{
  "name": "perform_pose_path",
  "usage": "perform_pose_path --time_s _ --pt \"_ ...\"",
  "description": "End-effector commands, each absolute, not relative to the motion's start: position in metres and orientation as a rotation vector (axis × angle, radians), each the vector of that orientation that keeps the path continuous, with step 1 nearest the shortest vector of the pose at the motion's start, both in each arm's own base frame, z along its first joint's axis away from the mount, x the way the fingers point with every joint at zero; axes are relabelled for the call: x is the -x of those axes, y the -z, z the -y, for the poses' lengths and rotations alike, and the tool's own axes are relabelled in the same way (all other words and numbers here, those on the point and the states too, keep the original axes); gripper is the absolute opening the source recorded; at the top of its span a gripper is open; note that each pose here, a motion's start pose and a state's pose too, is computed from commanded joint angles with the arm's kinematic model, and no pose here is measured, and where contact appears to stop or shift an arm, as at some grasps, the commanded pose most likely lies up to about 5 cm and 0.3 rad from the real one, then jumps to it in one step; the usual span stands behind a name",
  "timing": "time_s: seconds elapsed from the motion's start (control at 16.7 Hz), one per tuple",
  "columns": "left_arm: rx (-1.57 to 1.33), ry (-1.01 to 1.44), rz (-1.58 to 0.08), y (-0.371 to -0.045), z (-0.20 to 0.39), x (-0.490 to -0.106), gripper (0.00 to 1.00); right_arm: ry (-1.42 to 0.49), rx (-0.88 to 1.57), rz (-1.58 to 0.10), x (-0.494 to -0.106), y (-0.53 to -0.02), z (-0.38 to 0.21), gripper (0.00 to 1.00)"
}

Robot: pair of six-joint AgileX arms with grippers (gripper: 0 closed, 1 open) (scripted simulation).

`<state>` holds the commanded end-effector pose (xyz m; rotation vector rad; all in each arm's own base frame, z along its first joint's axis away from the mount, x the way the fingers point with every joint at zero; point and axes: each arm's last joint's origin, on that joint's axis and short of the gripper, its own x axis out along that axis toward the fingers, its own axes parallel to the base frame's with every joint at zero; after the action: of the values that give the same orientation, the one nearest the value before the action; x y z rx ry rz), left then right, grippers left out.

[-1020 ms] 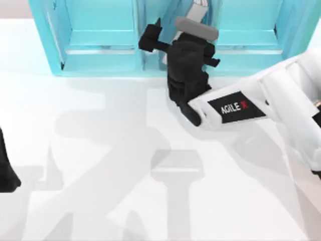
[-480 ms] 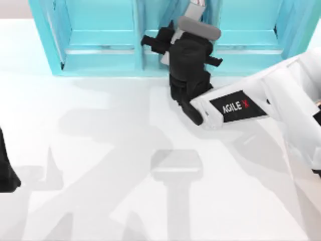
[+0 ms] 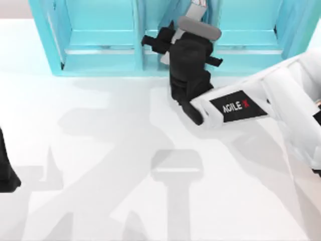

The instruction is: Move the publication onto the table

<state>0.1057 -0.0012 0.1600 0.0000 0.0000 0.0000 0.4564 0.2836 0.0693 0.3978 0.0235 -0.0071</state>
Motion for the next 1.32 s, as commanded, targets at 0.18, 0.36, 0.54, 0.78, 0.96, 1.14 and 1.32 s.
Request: perform_pose_path --time_s 0.18,0.36,0.54,0.78,0.96,1.14,1.32 --pt "0.0 0.0 0.0 -0.16 0.001 -0.106 1.0 0.007 -0.398 -0.023 -0.456 -0.069 -0.284 0.0" --pt "0.0 0.0 0.0 -0.16 0.001 -0.106 1.0 0.0 -0.4 -0.025 -0.454 -0.07 -0.287 0.0" --pt "0.0 0.0 0.0 -0.16 0.001 -0.106 1.0 0.002 -0.394 -0.033 -0.441 -0.088 -0.294 0.0" --pt "0.0 0.0 0.0 -0.16 0.001 -0.106 1.0 0.007 -0.386 -0.033 -0.395 -0.154 -0.307 0.0" --pt "0.0 0.0 0.0 -0.16 0.001 -0.106 1.0 0.003 -0.401 -0.011 -0.342 -0.218 -0.306 0.0" --pt "0.0 0.0 0.0 -0.16 0.001 -0.106 1.0 0.0 -0.407 -0.009 -0.292 -0.257 -0.297 0.0" --pt "0.0 0.0 0.0 -0.16 0.001 -0.106 1.0 0.0 -0.402 -0.021 -0.261 -0.268 -0.29 0.0"
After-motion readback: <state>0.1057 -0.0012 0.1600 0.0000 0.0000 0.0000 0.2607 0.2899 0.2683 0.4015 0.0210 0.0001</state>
